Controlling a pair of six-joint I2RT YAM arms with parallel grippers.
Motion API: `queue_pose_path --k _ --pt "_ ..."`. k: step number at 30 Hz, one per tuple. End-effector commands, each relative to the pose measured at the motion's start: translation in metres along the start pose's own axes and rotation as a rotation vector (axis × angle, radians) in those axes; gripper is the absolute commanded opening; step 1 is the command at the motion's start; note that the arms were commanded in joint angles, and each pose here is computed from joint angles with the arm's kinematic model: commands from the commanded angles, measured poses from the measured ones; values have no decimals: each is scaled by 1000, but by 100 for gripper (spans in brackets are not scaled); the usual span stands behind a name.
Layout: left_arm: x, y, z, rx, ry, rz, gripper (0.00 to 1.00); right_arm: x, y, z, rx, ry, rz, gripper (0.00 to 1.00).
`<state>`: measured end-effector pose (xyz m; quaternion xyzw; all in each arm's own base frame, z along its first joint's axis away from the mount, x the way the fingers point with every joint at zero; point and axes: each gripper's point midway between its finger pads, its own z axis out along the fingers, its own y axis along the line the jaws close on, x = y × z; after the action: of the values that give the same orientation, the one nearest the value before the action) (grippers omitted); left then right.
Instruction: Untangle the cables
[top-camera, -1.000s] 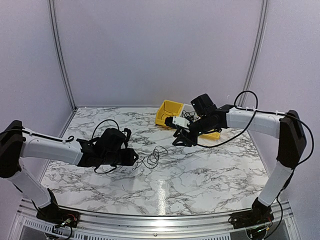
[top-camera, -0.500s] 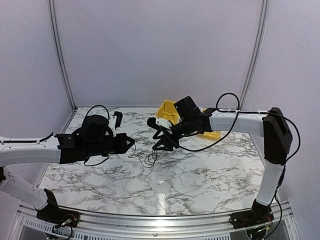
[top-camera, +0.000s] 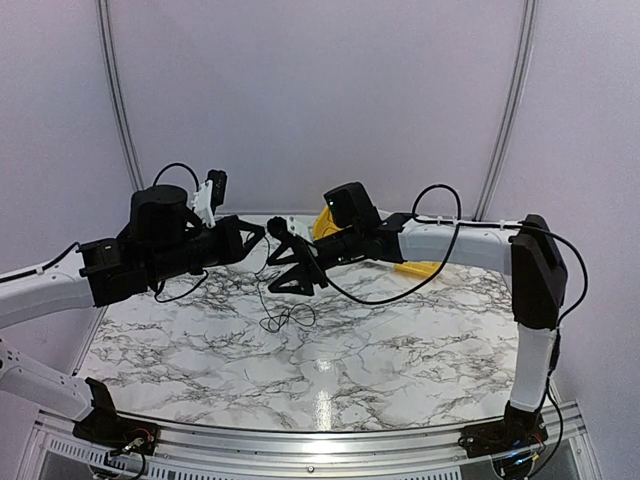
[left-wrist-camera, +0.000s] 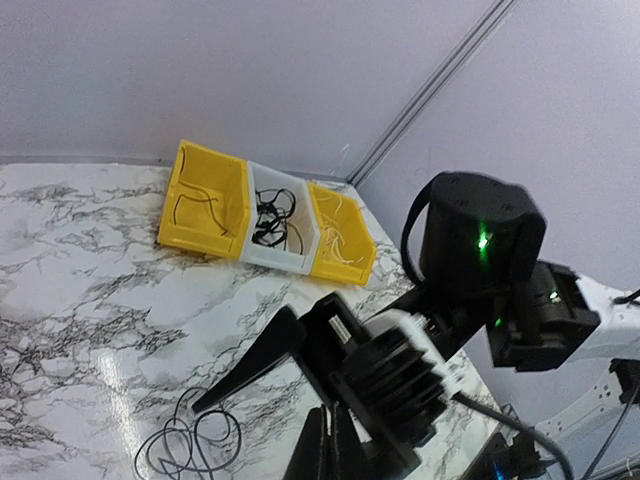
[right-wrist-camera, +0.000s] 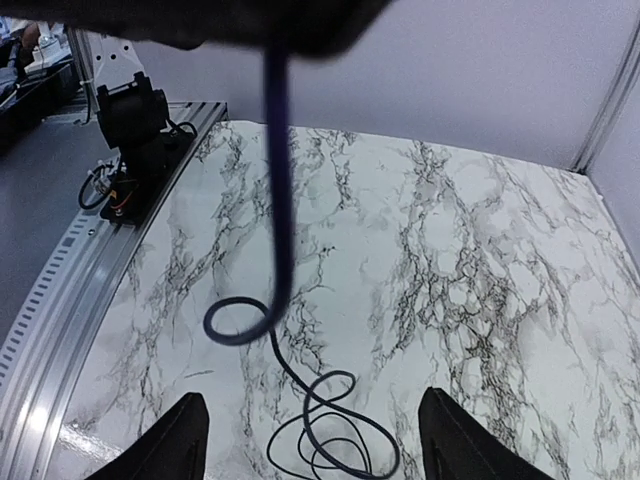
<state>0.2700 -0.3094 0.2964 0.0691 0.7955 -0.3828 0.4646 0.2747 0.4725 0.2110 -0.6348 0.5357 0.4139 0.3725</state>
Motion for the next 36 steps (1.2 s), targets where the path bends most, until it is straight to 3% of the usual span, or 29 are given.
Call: queue_pose_path --k 1,4,10,14,16,20,24,36 --pt "-43 -27 -9 48 -86 17 0 -42 6 8 -52 -124 13 72" --pt "-64 -44 -13 85 -122 14 0 -56 6 11 -78 -182 39 65" --pt "-101 -77 -20 163 -178 3 0 -48 -2 17 -90 -211 196 30" --pt "-120 -89 -26 187 -219 -12 0 -36 0 19 -110 -215 274 22" --pt "-127 -94 -27 197 -236 -16 0 -26 3 22 -119 -201 291 24" --pt "-138 -103 -28 220 -262 -22 0 -4 -3 30 -80 -162 339 45" --pt "-150 -117 -30 260 -277 -27 0 10 -7 37 -56 -140 372 56" --pt "-218 -155 -63 329 -432 -34 0 110 -31 55 176 93 439 55"
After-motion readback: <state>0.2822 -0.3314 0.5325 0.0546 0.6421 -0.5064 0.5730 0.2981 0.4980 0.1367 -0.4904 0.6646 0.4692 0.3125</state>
